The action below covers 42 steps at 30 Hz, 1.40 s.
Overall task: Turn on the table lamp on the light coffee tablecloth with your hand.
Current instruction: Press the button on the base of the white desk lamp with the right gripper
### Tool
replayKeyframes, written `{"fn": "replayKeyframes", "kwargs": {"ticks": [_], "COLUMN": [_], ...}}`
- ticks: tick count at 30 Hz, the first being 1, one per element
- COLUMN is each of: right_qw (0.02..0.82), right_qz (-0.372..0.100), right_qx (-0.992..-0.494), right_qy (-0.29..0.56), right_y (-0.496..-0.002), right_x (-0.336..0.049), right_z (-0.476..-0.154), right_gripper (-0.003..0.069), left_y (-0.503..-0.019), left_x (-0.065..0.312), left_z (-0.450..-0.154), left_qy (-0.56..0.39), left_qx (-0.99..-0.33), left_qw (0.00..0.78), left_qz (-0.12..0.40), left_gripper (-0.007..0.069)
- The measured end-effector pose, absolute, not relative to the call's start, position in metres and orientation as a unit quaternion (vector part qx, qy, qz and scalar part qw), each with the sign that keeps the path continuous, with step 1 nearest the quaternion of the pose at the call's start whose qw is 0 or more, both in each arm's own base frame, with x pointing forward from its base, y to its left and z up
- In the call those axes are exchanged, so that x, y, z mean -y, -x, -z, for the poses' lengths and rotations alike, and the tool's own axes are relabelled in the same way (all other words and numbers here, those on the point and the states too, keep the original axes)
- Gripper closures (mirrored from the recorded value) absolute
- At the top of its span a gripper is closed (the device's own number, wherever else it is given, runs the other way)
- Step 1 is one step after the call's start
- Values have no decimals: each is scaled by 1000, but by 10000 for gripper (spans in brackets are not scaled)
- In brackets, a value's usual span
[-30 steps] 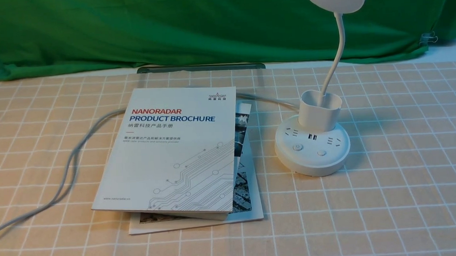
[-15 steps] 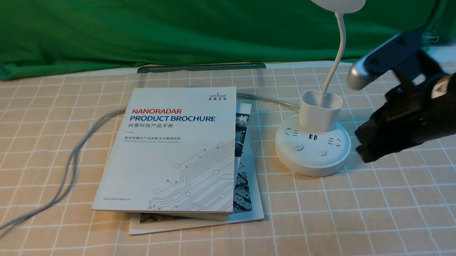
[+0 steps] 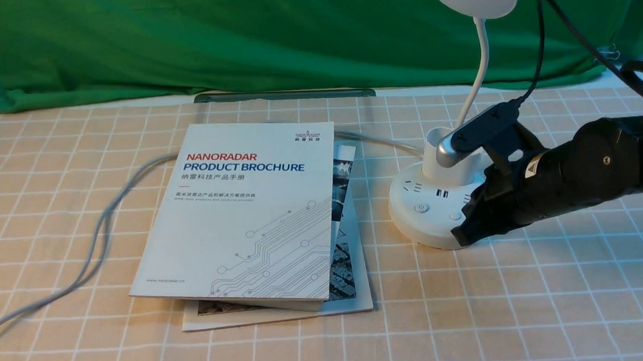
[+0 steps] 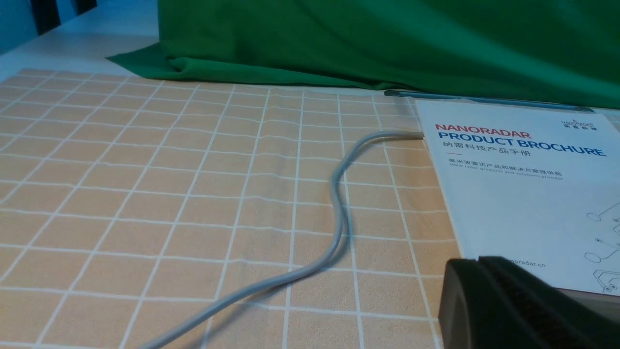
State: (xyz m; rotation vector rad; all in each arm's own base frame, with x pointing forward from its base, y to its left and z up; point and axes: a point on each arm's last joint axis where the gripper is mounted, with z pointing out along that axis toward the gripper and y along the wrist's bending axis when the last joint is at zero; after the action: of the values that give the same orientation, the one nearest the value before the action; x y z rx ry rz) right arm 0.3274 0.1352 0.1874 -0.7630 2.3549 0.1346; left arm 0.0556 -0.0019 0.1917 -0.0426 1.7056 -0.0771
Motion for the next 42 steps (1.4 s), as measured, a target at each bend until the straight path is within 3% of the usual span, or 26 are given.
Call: {"fn": "replayKeyframes", "kwargs": {"ticks": [7, 28, 42], "right_qw": [363, 366, 367], "right_qz": [-49, -47, -52], "right_qx": [-890, -891, -891], "right_qy": [272, 265, 262], "right_y": [-335, -344, -344], "right_x": [-136, -146, -150], "right_z": [-189, -160, -161], "right_gripper": [629, 629, 629], "left_y": [-56, -56, -56], "left_x": [2, 2, 2], "left_z": [-192, -192, -192], "left_qy": [19, 19, 19], "left_qx": [-753, -753, -753], "left_qw": [657, 657, 657], "left_qz": [34, 34, 34], "left_gripper": [604, 604, 604]}}
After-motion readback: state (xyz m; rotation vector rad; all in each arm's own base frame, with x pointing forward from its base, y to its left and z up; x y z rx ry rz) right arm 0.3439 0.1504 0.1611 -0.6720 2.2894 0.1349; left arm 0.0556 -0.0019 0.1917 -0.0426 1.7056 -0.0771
